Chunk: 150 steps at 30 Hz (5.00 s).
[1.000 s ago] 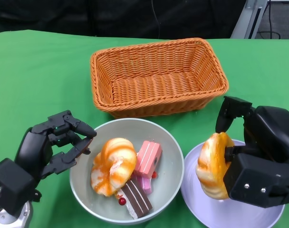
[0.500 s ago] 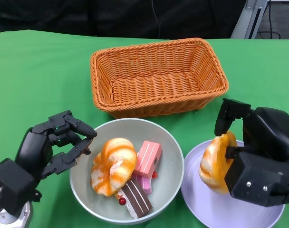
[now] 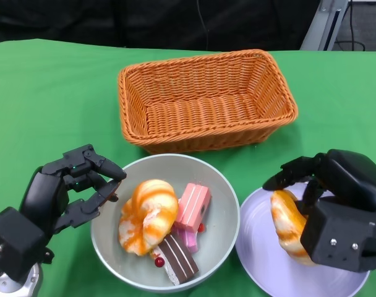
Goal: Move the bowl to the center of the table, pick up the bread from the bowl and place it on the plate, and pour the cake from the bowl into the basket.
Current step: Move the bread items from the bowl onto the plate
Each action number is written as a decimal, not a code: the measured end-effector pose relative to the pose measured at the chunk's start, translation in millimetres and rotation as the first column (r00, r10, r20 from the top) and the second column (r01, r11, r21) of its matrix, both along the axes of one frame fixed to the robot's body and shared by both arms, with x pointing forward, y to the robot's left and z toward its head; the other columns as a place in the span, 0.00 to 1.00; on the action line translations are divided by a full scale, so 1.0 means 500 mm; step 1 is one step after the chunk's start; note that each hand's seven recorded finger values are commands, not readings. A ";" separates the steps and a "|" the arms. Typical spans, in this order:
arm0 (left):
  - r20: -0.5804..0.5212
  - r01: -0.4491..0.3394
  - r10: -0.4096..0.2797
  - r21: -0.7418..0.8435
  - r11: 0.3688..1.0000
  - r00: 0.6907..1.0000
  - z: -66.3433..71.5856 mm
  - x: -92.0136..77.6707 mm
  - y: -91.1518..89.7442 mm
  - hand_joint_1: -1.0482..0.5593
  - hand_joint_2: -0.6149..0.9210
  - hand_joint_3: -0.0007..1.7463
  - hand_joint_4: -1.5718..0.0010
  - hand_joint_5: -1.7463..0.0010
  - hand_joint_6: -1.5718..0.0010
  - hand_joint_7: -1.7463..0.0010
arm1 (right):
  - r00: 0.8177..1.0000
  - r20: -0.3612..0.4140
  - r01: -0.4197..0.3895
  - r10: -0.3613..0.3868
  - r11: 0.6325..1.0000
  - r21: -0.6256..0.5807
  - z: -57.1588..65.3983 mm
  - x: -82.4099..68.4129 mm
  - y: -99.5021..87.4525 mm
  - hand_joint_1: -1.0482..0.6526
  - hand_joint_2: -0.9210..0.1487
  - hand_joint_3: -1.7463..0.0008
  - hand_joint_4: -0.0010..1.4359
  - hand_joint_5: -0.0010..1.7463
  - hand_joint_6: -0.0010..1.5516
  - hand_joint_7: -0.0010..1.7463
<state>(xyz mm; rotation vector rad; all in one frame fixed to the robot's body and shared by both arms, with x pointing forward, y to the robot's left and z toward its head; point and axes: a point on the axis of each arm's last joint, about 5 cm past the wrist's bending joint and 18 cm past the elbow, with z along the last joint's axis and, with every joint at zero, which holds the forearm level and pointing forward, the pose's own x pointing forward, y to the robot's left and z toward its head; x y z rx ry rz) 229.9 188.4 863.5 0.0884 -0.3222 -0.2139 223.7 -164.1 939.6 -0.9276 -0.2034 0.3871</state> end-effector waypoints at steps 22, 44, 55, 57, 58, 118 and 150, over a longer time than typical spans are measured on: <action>0.000 -0.001 0.001 0.004 1.000 1.000 0.000 0.000 0.000 0.54 0.94 0.30 0.50 0.19 0.50 0.37 | 0.998 0.055 0.036 -0.035 0.999 -0.021 -0.003 0.000 0.001 0.56 0.31 0.52 0.57 1.00 0.45 0.86; 0.000 0.000 0.000 0.011 1.000 1.000 0.000 0.000 -0.001 0.54 0.93 0.29 0.50 0.19 0.49 0.38 | 0.997 -0.077 -0.006 0.007 1.000 0.013 -0.002 -0.006 -0.006 0.24 0.00 0.89 0.44 0.00 0.30 0.00; -0.001 0.000 0.000 0.014 1.000 1.000 0.000 0.000 0.000 0.55 0.94 0.30 0.50 0.19 0.49 0.38 | 0.991 -0.134 -0.025 0.020 0.999 -0.038 0.005 -0.012 -0.016 0.17 0.00 0.80 0.19 0.00 0.14 0.00; -0.002 -0.001 0.001 0.015 1.000 1.000 0.000 0.000 0.000 0.54 0.93 0.30 0.50 0.19 0.50 0.38 | 0.993 -0.117 -0.013 0.007 0.999 -0.051 0.007 -0.014 -0.015 0.25 0.00 0.87 0.32 0.05 0.24 0.03; -0.002 -0.001 0.001 0.015 1.000 1.000 0.000 0.000 0.001 0.54 0.93 0.30 0.50 0.19 0.50 0.38 | 0.996 -0.092 0.016 -0.021 0.999 -0.049 0.005 -0.015 -0.013 0.31 0.02 0.92 0.43 0.09 0.35 0.06; -0.008 0.000 0.000 0.030 1.000 1.000 0.004 -0.004 0.002 0.54 0.95 0.27 0.51 0.19 0.51 0.36 | 0.956 -0.224 0.081 -0.191 0.902 -0.424 0.063 -0.005 -0.008 0.27 0.03 0.97 0.20 0.01 0.18 0.01; -0.002 -0.004 0.004 0.039 0.999 1.000 0.008 -0.009 -0.001 0.53 0.93 0.28 0.50 0.20 0.50 0.37 | 0.932 -0.313 -0.061 -0.183 0.772 -0.633 0.180 0.108 -0.004 0.12 0.00 0.94 0.26 0.01 0.23 0.01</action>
